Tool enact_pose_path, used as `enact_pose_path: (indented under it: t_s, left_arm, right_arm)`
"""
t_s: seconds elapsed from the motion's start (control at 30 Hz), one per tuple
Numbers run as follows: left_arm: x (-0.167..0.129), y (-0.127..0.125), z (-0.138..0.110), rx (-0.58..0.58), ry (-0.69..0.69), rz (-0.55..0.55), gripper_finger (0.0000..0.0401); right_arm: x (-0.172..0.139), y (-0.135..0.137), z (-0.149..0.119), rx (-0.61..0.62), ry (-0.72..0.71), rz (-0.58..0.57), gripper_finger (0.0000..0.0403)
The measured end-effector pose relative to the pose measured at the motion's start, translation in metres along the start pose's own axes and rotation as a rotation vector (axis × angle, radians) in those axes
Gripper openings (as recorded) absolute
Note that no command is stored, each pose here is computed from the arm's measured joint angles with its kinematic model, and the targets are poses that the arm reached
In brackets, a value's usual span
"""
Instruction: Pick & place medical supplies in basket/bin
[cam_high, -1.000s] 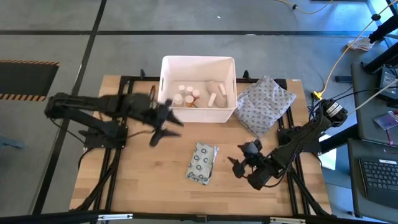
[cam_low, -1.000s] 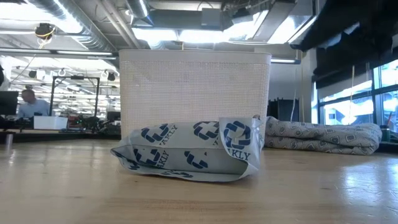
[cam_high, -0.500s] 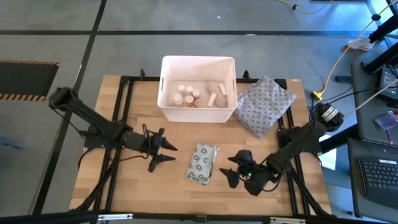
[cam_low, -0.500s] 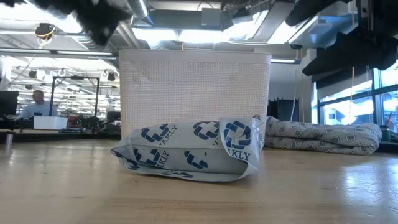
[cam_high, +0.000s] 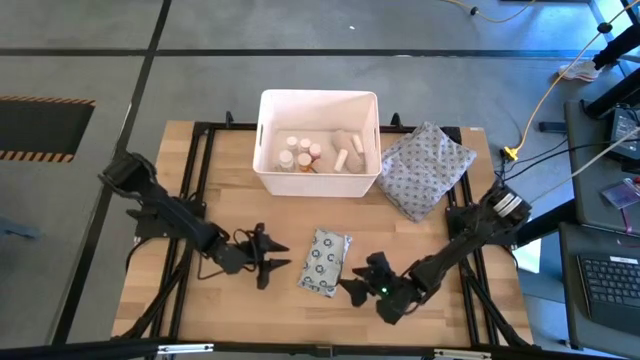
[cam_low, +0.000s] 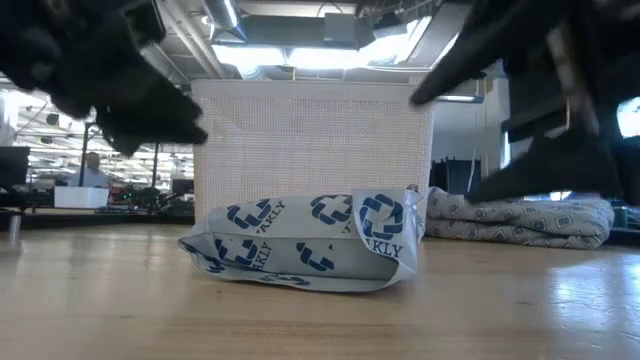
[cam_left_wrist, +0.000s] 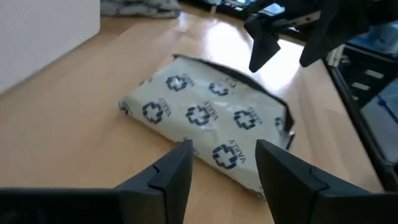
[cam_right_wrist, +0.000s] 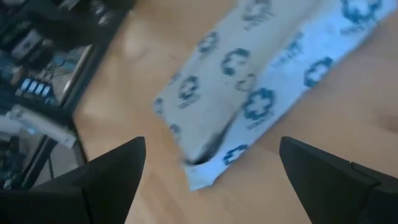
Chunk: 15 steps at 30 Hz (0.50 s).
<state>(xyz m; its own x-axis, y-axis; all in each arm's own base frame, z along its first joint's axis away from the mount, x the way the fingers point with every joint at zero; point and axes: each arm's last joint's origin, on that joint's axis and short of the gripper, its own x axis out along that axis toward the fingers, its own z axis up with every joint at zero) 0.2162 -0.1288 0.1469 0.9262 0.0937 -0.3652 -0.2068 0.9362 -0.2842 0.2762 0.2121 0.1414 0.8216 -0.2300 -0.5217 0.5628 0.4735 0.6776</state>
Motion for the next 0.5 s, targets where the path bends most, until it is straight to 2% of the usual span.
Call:
enact_pose_path:
  t_s: [0.27,0.5]
  left_arm:
    - [0.028,0.011,-0.025,-0.072,0.028,0.111,0.0149]
    - [0.052,0.014,-0.028,-0.08,0.062,0.14,0.0141]
  right_arm:
    - [0.027,-0.016,0.0,0.099,-0.037,-0.078,0.0371]
    - [0.04,-0.018,0.008,0.138,-0.03,-0.09,0.0371]
